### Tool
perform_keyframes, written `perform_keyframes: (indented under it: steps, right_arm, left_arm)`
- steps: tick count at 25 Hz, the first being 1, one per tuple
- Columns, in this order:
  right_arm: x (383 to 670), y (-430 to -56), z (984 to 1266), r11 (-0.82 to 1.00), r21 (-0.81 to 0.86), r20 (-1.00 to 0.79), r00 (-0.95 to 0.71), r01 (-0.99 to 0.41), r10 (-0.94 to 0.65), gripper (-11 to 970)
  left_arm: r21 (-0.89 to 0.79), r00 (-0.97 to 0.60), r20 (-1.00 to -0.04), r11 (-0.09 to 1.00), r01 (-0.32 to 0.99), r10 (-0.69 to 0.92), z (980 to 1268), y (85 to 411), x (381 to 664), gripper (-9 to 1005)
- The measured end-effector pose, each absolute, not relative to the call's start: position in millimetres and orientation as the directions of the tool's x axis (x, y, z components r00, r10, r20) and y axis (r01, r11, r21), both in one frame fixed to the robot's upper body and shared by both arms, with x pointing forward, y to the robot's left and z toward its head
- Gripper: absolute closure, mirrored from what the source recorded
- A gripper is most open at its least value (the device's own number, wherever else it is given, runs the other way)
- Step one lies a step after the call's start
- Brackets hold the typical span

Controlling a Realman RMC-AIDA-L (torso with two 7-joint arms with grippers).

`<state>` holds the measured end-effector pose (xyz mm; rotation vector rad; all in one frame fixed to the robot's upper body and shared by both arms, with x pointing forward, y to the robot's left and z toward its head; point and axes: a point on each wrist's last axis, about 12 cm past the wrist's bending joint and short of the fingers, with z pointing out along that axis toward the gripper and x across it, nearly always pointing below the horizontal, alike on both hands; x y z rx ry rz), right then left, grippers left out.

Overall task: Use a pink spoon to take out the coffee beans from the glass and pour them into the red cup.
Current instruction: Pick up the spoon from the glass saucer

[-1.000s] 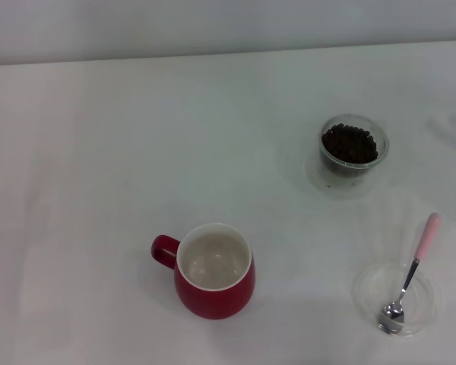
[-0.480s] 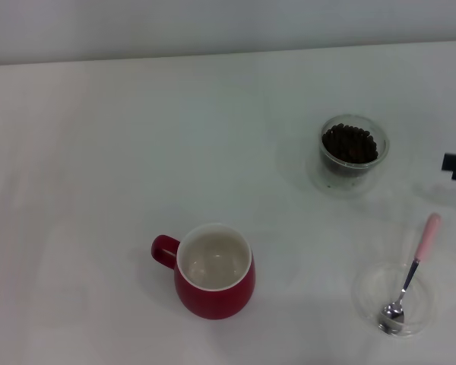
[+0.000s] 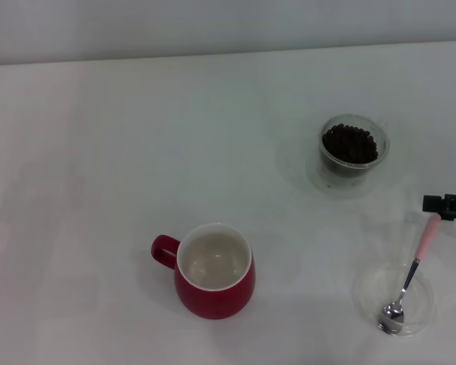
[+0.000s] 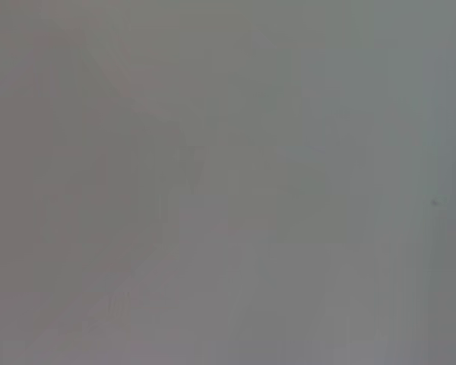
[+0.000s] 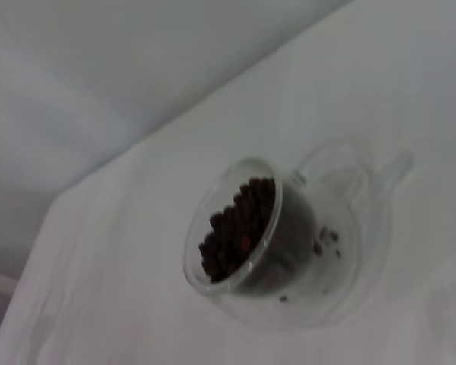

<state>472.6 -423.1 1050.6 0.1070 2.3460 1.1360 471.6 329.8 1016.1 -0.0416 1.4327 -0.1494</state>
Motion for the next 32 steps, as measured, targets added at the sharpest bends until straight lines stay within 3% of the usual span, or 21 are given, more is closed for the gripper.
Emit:
perform_keyframes:
  steps: [15, 23, 29, 32]
  right_arm:
    - [467.8, -416.5, 1043.8, 0.646, 0.748, -0.397, -0.882, -0.150, 0.254, 215]
    - [469.1, -413.9, 1043.0, 0.647, 0.746, -0.397, -0.885, -0.157, 0.243, 430]
    - [470.3, -412.2, 1043.9, 0.643, 0.748, -0.396, -0.888, -0.165, 0.233, 493]
    - [470.9, -411.7, 1044.7, 0.640, 0.749, -0.398, -0.888, -0.170, 0.230, 573]
  left_arm:
    - [-0.122, 0.138, -0.981, 0.988, 0.090, -0.133, 1018.4, 326.2, 476.7, 331]
    - [-0.121, 0.139, -0.981, 0.988, 0.092, -0.133, 1018.7, 325.8, 477.4, 332]
    - [-0.122, 0.140, -0.981, 0.988, 0.091, -0.134, 1018.8, 326.0, 477.6, 332]
    - [-0.122, 0.141, -0.981, 0.989, 0.089, -0.133, 1018.9, 326.3, 477.6, 332]
